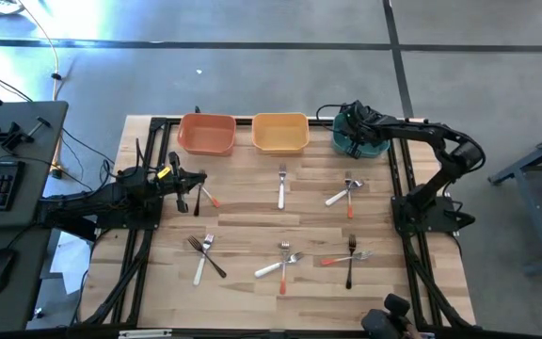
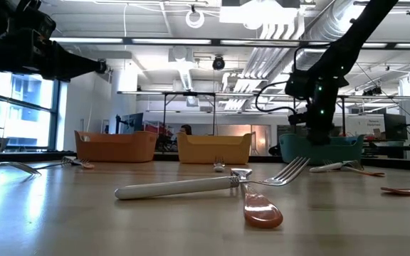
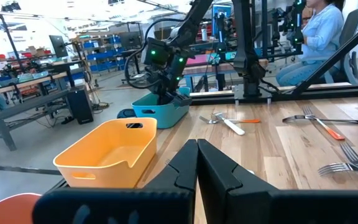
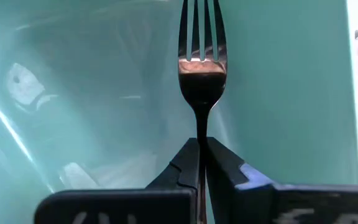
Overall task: Sort silverware by color (type)
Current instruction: Put the black fork into the green bin, then put the orange fork into the yellow bin
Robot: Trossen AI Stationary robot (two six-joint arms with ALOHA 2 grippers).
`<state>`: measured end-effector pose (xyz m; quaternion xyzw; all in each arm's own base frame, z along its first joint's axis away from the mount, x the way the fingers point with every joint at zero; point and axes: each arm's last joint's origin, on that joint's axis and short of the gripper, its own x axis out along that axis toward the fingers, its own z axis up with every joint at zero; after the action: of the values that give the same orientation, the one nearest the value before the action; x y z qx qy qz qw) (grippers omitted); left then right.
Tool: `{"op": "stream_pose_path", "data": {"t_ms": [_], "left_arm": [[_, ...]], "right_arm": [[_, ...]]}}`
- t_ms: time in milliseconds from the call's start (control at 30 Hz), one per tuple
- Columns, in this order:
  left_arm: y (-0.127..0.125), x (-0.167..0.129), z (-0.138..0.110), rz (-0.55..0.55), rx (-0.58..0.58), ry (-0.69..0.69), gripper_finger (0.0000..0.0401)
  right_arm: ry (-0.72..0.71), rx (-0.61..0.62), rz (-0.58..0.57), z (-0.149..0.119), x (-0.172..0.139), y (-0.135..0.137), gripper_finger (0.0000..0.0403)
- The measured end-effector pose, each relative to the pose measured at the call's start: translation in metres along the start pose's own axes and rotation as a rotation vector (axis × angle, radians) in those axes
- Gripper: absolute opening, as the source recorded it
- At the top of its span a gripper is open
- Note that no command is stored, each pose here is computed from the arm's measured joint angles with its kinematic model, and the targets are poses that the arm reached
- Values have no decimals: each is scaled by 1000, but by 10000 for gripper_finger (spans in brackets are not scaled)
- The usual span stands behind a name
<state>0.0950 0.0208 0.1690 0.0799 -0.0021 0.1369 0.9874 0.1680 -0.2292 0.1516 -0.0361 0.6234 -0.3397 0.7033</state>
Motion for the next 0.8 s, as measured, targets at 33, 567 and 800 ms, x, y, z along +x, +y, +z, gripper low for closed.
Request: {"op": "stream_pose_path", "data": {"t_ms": [33, 567, 800], "left_arm": [[0, 0, 0, 0, 0, 0, 1], [0, 0, 0, 0, 0, 0, 1], [0, 0, 0, 0, 0, 0, 1]], "right_arm": [[-1, 4, -6, 0, 0, 0, 0], [-55, 72, 8, 16, -11, -10, 30], [-22, 43, -19, 14, -11, -10, 98]]}}
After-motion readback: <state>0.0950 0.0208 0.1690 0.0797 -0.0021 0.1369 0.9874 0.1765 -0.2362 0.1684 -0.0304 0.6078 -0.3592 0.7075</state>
